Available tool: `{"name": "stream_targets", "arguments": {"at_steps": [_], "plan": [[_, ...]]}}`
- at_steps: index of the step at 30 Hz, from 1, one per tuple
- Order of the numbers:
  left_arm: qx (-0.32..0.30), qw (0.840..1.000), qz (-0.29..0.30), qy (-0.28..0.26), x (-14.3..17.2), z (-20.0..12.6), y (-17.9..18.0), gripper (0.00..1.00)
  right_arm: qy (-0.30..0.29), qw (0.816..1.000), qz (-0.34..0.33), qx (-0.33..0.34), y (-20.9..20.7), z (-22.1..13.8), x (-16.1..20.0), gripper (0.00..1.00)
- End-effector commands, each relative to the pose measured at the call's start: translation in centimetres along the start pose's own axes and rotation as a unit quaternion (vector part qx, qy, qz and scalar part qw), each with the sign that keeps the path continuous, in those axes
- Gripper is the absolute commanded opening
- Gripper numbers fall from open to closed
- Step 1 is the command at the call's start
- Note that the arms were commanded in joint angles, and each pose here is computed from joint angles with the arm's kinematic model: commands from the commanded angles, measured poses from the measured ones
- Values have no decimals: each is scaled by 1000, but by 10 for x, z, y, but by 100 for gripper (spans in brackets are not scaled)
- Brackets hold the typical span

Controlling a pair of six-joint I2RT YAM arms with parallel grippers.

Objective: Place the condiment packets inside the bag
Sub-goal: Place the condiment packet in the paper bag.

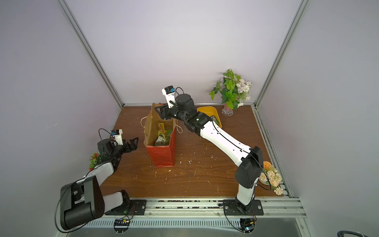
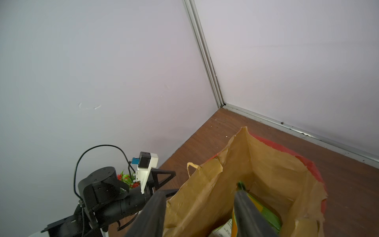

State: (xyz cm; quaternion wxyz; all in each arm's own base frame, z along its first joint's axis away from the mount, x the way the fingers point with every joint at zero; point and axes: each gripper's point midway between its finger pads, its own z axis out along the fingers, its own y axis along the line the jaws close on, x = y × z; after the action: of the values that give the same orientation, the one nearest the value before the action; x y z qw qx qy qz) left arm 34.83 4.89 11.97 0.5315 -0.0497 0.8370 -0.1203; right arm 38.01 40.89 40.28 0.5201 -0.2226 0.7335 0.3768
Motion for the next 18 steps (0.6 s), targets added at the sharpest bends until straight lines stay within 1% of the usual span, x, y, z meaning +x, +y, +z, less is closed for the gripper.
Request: {"name": "stream_targets", "arguments": {"at_steps": [1, 5, 7, 10, 14, 18], "plan": [[1, 1000, 2, -7, -2, -3, 2, 100, -48, 998, -34, 22, 5, -30, -43, 63], [1, 1000, 3, -7, -2, -3, 2, 100, -53, 995, -48, 76, -22, -51, -49, 66], [2, 1000, 3, -7, -2, -3, 2, 100, -49, 991, -50, 113, -45, -61, -44, 68], [1, 1000, 2, -7, -2, -3, 2, 100, -36, 980, -56, 189, -96, -82, -33, 71], [2, 1000, 3, -8, -3, -3, 2, 100, 33, 959, -72, 274, -166, -105, 11, 75], [2, 1000, 2, -7, -2, -3, 2, 100, 111, 933, -112, 322, -208, -118, 67, 78]]}}
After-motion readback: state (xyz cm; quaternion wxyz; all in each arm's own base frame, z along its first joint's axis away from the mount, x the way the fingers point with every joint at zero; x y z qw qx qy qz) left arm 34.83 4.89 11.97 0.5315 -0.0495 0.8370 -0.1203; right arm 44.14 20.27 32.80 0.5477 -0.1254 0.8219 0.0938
